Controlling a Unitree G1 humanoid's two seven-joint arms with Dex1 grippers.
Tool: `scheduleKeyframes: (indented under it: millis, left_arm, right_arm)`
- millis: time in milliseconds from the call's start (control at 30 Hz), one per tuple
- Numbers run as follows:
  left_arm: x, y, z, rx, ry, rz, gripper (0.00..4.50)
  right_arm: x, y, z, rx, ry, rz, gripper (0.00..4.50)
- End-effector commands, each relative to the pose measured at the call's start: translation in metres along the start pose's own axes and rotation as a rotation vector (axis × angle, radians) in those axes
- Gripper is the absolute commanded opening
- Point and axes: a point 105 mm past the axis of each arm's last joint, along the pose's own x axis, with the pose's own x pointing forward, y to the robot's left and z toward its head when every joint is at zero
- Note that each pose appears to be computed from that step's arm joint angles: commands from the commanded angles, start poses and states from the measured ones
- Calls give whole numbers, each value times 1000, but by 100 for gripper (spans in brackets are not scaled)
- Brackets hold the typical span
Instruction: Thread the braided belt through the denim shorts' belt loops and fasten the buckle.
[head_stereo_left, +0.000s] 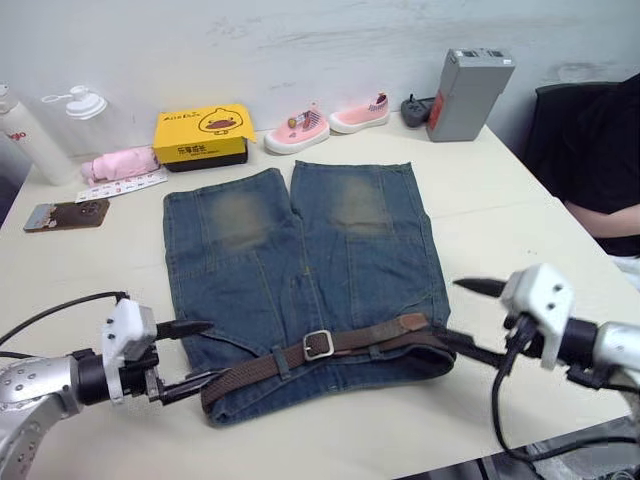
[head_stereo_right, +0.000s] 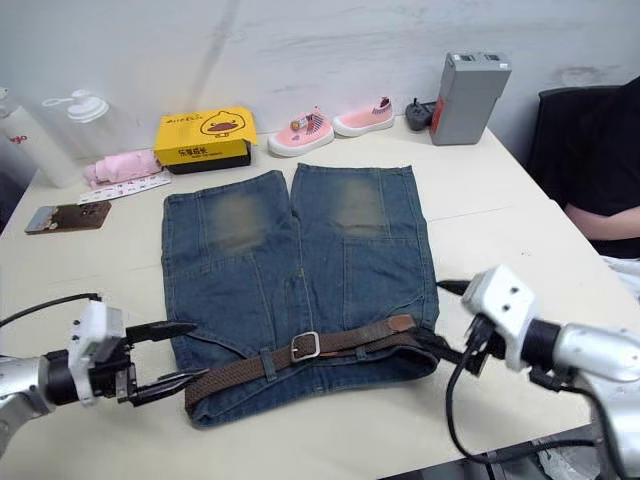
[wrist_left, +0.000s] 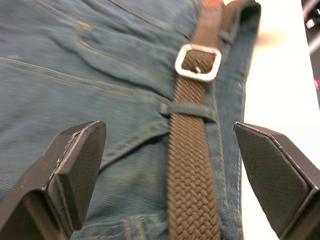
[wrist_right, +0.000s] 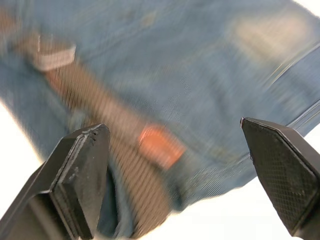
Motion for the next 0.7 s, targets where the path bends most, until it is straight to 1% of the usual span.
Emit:
scheduleKeyframes:
  millis: [33,200,333,700]
  left_arm:
    - [-10,12,16,-27,-55,44,450]
    - [-6,16,24,-17,-86,56,450]
    - [-4,18,29,-15,-115,60,450]
    - [-1,23,33,-19,-147,73,450]
  right_arm:
    - [-24,-36,25,77,-125,-129,446]
    - [-24,-44,20,122,-116,-170,446]
    - [-20,-43,19,126,-112,-169,446]
    - [-16,-44,20,143,-122,-183,446]
